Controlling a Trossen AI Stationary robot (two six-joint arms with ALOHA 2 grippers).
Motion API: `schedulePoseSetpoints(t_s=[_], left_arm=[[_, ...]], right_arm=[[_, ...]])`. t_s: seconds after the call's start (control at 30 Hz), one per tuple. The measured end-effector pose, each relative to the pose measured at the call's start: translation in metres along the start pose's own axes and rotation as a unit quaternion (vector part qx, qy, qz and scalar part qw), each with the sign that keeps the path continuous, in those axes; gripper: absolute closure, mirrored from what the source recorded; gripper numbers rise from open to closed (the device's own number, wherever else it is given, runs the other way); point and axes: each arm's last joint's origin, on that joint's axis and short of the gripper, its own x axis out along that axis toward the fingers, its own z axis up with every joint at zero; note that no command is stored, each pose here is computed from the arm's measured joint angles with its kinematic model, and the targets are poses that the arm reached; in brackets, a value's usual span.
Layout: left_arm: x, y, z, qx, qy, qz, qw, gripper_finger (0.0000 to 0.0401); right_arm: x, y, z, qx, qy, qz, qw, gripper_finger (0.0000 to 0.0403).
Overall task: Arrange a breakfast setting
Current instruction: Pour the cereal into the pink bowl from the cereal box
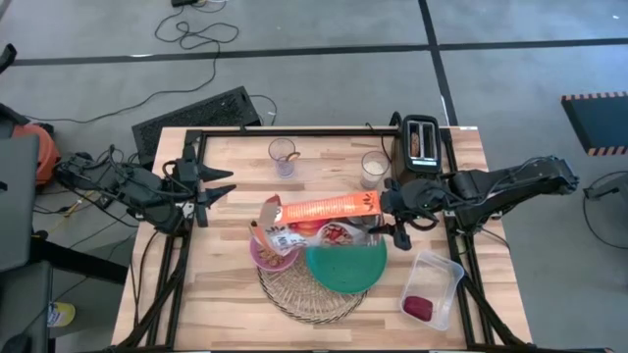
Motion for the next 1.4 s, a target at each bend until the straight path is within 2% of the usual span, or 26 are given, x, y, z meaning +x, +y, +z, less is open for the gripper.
schedulePoseSetpoints(t_s=[0.63, 0.93, 1.4], left_arm=[[0.000, 0.000, 0.000, -0.001, 0.000, 0.000, 1.000, 0.0260], [0.000, 0.000, 0.000, -0.009, 0.000, 0.000, 1.000, 0.0260], [0.000, 0.000, 0.000, -0.013, -0.002, 0.001, 1.000, 0.0260]], right_arm=[[0.001, 0.000, 0.001, 0.001, -0.009, 0.000, 1.000, 0.0153], [0.013, -0.001, -0.012, 0.001, -0.013, 0.016, 1.000, 0.0153], [-0.017, -0.004, -0.023, 0.014, -0.083, 0.025, 0.996, 0.0155]])
